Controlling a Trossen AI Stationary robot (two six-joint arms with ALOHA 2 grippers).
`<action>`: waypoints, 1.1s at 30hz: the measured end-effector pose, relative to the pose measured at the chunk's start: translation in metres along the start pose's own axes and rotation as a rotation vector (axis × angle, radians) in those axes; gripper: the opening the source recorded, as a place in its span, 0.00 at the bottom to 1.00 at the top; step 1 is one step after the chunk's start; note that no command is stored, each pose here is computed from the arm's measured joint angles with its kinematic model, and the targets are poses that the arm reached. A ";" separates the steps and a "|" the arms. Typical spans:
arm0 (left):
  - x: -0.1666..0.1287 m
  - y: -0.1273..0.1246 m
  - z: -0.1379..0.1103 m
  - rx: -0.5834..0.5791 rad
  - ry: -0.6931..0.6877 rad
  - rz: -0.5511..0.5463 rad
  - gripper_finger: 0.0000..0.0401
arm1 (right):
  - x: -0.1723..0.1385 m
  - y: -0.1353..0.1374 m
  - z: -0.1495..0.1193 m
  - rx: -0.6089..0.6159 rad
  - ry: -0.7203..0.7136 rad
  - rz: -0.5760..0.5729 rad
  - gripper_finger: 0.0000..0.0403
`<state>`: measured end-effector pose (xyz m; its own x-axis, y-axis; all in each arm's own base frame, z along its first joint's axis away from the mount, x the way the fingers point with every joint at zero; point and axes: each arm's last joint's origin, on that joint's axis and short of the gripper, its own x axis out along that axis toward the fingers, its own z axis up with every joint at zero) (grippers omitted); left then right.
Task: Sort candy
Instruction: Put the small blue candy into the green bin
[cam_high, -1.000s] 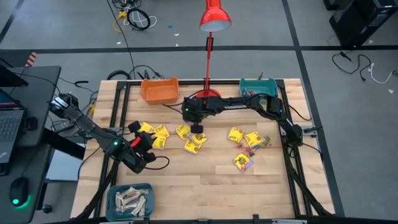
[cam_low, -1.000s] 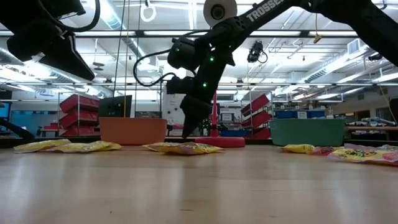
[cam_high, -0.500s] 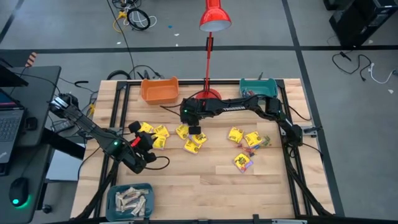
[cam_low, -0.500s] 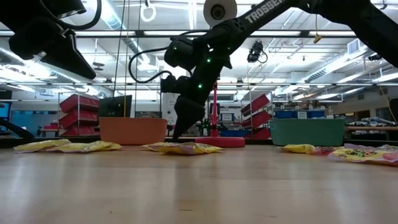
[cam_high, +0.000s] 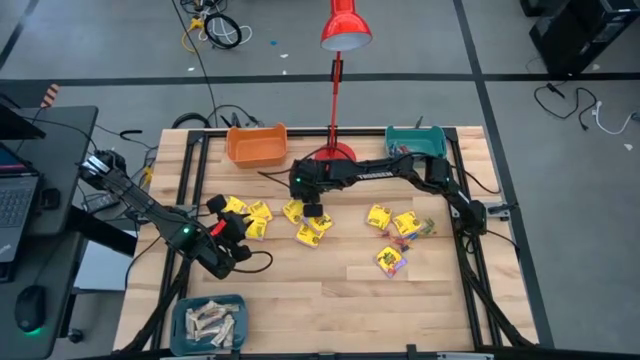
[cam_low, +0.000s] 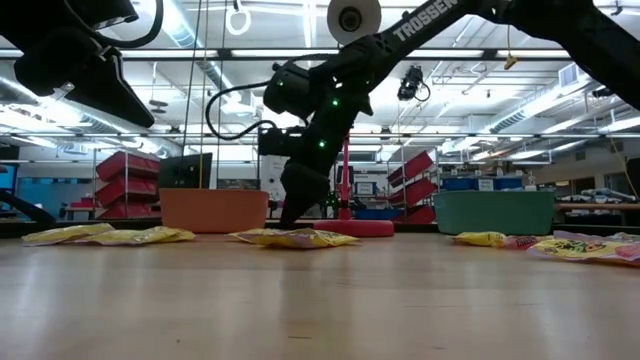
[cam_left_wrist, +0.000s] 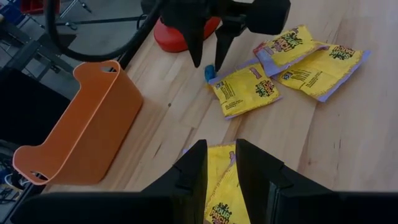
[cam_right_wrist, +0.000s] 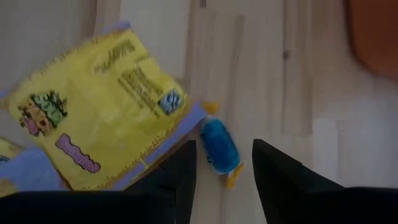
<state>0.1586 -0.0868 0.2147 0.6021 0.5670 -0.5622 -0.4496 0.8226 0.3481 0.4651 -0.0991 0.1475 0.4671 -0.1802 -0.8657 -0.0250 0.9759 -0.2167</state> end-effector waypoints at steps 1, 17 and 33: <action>0.000 0.000 0.000 0.000 0.000 0.000 0.22 | 0.001 0.001 -0.002 0.000 0.006 0.002 0.35; 0.000 0.000 0.000 -0.001 0.000 0.000 0.22 | 0.010 0.004 -0.010 0.027 -0.014 -0.009 0.32; 0.015 -0.006 -0.022 -0.030 -0.014 -0.016 0.22 | 0.009 0.003 -0.011 0.028 -0.005 -0.008 0.08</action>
<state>0.1553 -0.0844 0.1877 0.6180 0.5548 -0.5571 -0.4592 0.8298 0.3170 0.4597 -0.0987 0.1339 0.4713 -0.1877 -0.8618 0.0033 0.9775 -0.2111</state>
